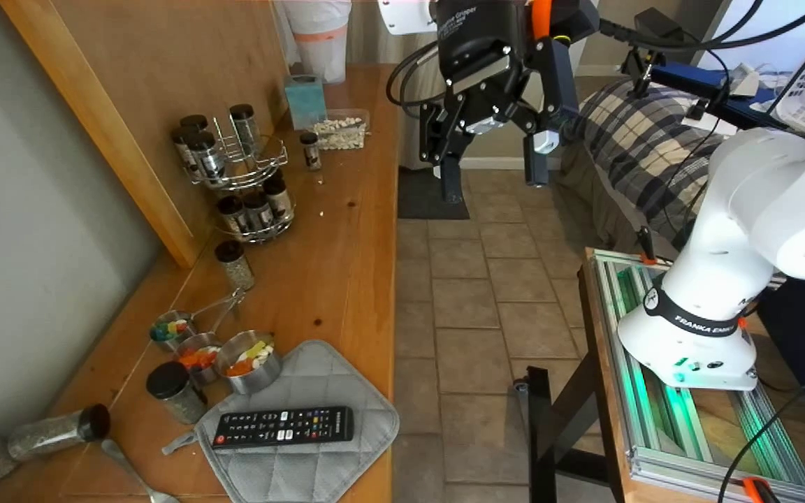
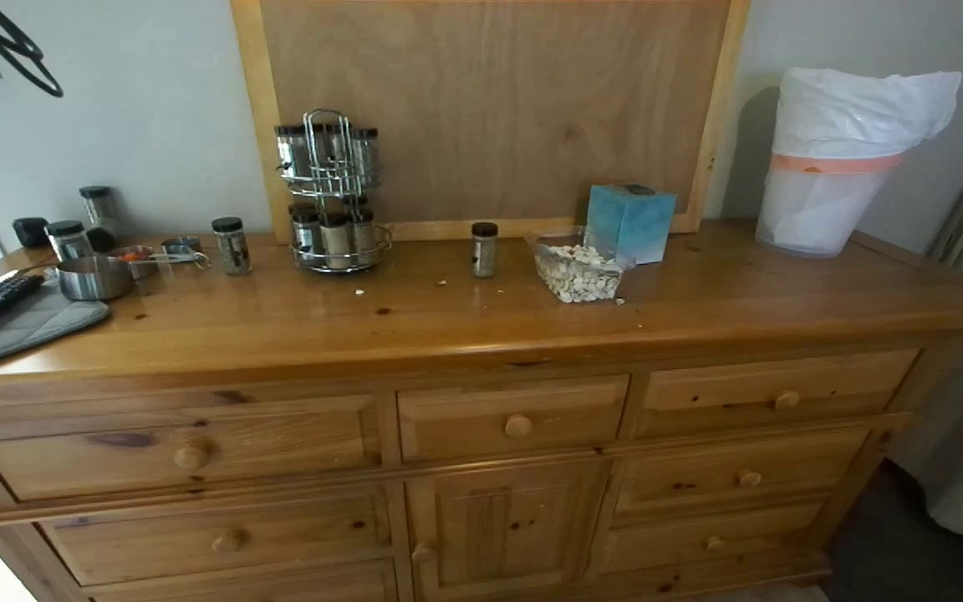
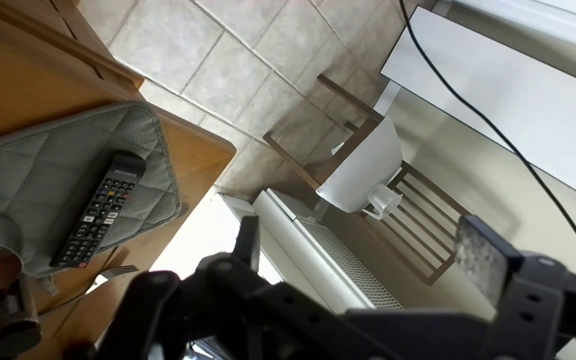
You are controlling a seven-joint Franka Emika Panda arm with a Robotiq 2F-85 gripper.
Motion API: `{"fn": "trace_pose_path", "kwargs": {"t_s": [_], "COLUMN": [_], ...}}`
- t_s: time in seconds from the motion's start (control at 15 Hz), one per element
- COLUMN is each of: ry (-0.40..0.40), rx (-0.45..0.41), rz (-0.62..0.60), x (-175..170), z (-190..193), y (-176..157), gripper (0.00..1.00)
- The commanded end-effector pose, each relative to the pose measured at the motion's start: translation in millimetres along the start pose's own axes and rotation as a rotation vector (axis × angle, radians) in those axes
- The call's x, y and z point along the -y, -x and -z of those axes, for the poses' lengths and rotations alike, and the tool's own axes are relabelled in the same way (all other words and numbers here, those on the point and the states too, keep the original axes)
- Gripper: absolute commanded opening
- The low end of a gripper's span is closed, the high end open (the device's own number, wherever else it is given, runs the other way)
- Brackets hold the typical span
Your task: Put one glass jar from the silver stand on the counter.
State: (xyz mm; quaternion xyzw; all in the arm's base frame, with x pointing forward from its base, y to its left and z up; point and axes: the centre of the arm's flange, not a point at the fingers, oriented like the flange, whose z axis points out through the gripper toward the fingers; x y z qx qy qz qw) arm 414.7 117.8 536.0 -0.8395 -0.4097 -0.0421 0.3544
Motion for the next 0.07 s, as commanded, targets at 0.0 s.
{"fn": "trace_pose_path", "kwargs": {"t_s": [0.0], "ry": [0.0], "rx": [0.0], "rz": [0.0], "x": [0.0], "z": [0.0], "y": [0.0], "gripper": [1.0]}}
